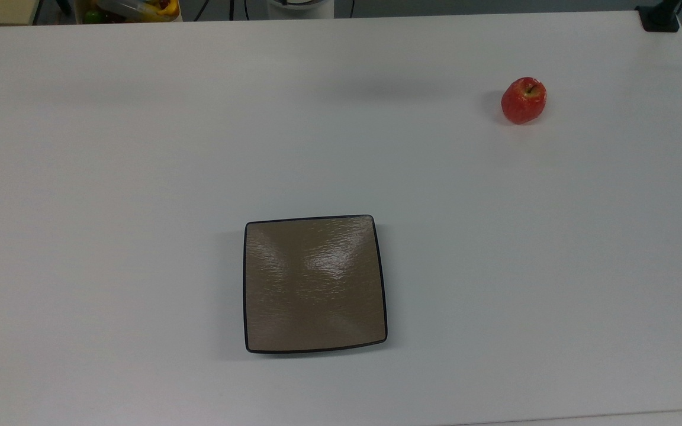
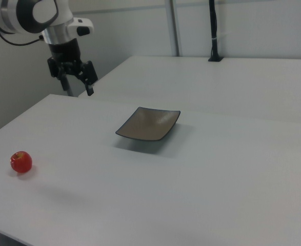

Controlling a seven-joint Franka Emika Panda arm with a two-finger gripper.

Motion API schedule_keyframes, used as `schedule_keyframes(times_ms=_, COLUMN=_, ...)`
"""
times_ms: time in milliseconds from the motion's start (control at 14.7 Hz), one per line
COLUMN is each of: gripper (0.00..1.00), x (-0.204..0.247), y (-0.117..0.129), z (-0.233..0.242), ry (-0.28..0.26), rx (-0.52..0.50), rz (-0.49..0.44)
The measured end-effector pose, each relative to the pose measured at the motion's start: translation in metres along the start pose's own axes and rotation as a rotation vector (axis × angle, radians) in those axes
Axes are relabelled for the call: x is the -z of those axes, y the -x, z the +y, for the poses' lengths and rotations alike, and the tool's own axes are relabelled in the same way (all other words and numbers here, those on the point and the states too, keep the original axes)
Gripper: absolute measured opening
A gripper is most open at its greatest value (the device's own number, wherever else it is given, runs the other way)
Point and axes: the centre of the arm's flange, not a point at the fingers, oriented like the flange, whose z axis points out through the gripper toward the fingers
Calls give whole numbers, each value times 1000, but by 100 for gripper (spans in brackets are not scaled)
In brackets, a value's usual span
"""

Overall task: Apples placed on a ceramic plate
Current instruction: 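Move the gripper from its raised pose toward the red apple, then lower the open gripper over the red apple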

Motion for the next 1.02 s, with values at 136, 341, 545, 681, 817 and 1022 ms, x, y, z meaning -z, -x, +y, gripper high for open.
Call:
schedule_keyframes(times_ms=136, gripper=100, x=-4, y=3, z=-24, ry=-2, rx=48, rz=-8)
schedule_keyframes(times_ms=341, gripper=100, x=-1, y=15, z=-78, ry=-9, rx=148, rz=-5)
schedule_keyframes(times_ms=545, gripper=100, x=-1, y=32, z=-135, ry=-16, rx=253, rz=-8)
schedule_keyframes(times_ms=681, gripper=100, x=-7, y=44, z=-167, ry=-16, rx=313, rz=-21)
schedule_keyframes(times_ms=817, gripper=100, x=-19, y=57, z=-196, ry=-13, rx=365, rz=-45)
schedule_keyframes(times_ms=1022, gripper=100, x=-50, y=81, z=-245, ry=-3, rx=455, rz=-102)
